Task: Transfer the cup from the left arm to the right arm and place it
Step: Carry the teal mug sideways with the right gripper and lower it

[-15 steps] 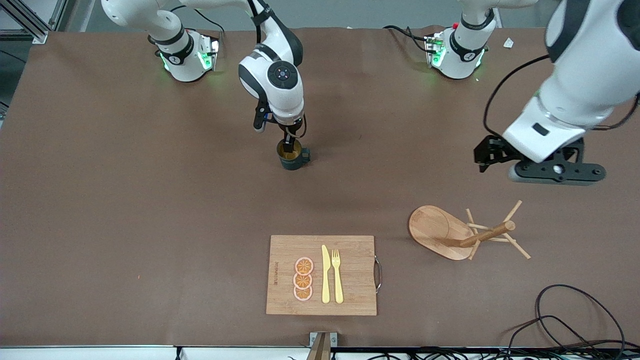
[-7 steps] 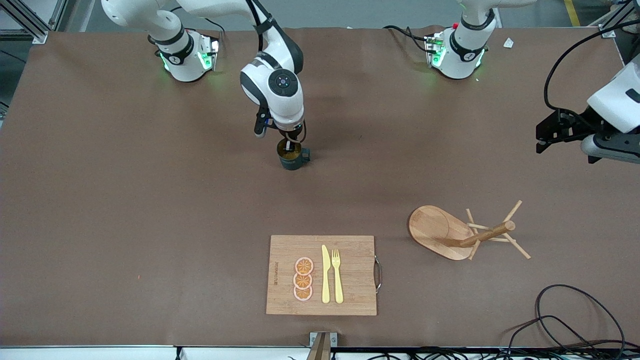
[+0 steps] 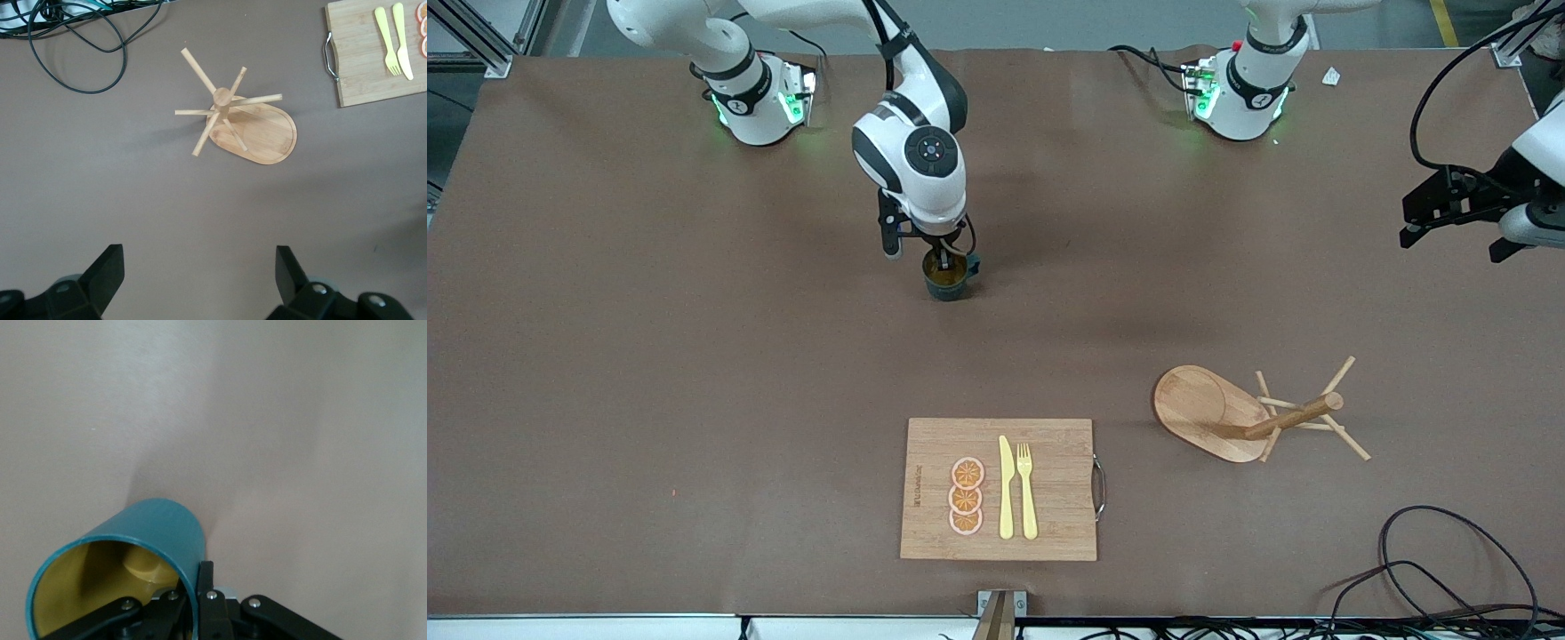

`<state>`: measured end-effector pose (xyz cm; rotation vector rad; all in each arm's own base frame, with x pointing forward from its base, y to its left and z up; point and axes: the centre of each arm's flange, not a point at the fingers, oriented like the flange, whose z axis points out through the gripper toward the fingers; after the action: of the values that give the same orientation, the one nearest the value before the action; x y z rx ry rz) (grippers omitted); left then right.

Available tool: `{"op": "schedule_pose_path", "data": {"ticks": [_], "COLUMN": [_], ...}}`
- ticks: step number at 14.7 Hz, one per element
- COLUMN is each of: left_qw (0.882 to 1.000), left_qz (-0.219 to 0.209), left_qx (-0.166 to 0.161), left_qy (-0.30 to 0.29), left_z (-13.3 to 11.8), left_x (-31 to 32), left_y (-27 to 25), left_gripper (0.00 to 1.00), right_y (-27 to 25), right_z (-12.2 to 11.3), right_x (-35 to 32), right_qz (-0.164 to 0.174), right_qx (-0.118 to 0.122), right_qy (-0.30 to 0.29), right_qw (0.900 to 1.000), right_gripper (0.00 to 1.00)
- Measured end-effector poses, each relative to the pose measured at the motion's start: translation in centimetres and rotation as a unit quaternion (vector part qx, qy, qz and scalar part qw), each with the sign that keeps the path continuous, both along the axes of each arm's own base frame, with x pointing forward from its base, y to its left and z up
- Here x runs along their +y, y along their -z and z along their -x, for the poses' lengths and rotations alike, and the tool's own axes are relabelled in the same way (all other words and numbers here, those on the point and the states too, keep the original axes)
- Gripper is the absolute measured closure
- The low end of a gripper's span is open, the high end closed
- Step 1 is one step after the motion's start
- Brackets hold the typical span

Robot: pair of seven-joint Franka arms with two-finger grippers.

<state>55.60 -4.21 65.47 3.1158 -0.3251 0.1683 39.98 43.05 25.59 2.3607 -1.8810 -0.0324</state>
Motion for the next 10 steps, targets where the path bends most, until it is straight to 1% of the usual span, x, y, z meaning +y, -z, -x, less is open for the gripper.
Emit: {"op": "schedule_pose_path", "data": {"ticks": [3, 5, 6, 8, 10], "left_qw": [1.0, 1.0, 1.0, 1.0, 1.0], "left_qz": [-0.002, -0.003, -0.005, -0.012, -0.012], "left_qx": [0.0, -0.005, -0.007, -0.012, -0.012], "left_qy": [0.0, 0.001, -0.001, -0.014, -0.021], "left_z": [2.2, 3.1, 3.3, 3.3, 3.4], "left_x": [0.0, -0.1, -0.2, -0.4, -0.7], "left_y": [-0.4, -0.8, -1.0, -1.2, -1.2], "left_gripper": [0.0, 0.0, 0.0, 0.0, 0.0], "right_y": [-2.4, -3.7, -4.1, -4.6, -4.6], "right_z": [-2.5, -4.7, -6.0, -8.5, -10.2], "right_x": [-1.7, -4.2, -5.8, -9.1, -11.9], "right_qz": [-0.014, -0.023, -0.028, -0.038, -0.045], "right_qx": [0.002, 0.005, 0.005, 0.008, 0.014], "right_qy": [-0.075, -0.124, -0.154, -0.218, -0.289], "right_qw": [0.997, 0.992, 0.988, 0.975, 0.956], "right_gripper": [0.96, 0.96, 0.96, 0.96, 0.96]}}
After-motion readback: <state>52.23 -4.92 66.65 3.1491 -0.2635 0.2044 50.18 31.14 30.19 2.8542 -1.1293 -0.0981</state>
